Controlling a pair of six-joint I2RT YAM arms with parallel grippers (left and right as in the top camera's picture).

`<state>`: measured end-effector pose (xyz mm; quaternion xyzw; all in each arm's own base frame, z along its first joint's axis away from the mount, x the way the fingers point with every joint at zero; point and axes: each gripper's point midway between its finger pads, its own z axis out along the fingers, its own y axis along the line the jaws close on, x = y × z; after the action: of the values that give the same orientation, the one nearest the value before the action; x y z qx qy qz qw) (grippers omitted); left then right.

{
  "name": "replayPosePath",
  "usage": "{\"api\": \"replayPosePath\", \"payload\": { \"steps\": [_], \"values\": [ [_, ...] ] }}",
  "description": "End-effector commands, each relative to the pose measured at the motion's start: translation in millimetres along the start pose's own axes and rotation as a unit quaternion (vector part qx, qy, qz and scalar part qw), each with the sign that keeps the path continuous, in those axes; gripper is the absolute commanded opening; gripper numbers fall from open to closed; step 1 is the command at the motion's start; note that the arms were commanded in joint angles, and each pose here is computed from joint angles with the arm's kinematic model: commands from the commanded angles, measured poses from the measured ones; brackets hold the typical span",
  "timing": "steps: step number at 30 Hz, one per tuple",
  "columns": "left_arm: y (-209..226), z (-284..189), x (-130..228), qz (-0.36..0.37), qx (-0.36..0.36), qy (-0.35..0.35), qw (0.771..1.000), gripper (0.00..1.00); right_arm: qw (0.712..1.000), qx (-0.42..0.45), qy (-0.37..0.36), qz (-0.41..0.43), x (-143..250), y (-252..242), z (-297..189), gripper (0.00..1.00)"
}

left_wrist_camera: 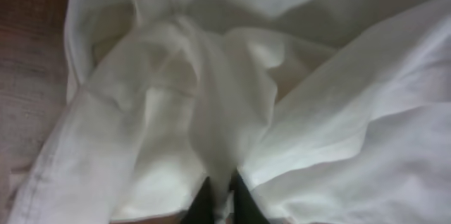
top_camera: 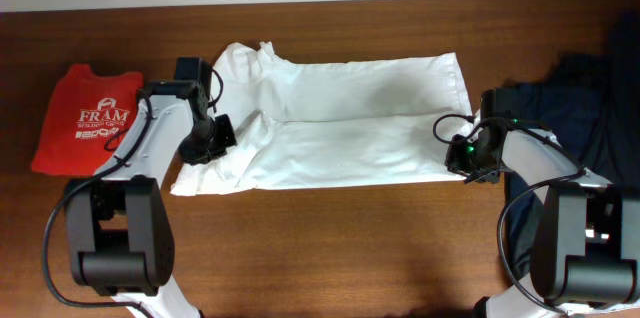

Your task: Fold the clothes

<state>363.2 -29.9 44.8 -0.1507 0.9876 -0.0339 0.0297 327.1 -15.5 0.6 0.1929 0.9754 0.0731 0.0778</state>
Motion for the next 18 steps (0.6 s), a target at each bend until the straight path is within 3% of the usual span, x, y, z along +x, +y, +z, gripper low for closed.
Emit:
{"api": "replayPosePath", "payload": {
  "steps": [1,7,9,11,13,18],
  "values": [
    [-9,-5,-18,-0.001,0.023,-0.040,0.999,0.00,1.000,0.011,0.013,0.006,10,-8,4,0.29],
    [-17,-52,-95,-0.034,0.120,-0.155,0.980,0.01,1.000,0.011,0.012,0.006,9,-8,4,0.29],
    [3,-63,-112,-0.105,0.149,-0.168,0.969,0.29,1.000,0.011,0.012,0.006,9,-8,4,0.29],
    [12,-62,-109,-0.118,0.152,-0.156,0.969,0.46,1.000,0.011,0.012,0.006,9,-8,4,0.29],
    [19,-57,-97,-0.127,0.142,-0.130,0.973,0.52,1.000,0.011,0.011,0.006,9,-8,4,0.29],
    [26,-43,-46,-0.094,0.105,-0.034,0.989,0.54,1.000,0.011,0.011,0.006,9,-8,4,0.29]
  ]
}}
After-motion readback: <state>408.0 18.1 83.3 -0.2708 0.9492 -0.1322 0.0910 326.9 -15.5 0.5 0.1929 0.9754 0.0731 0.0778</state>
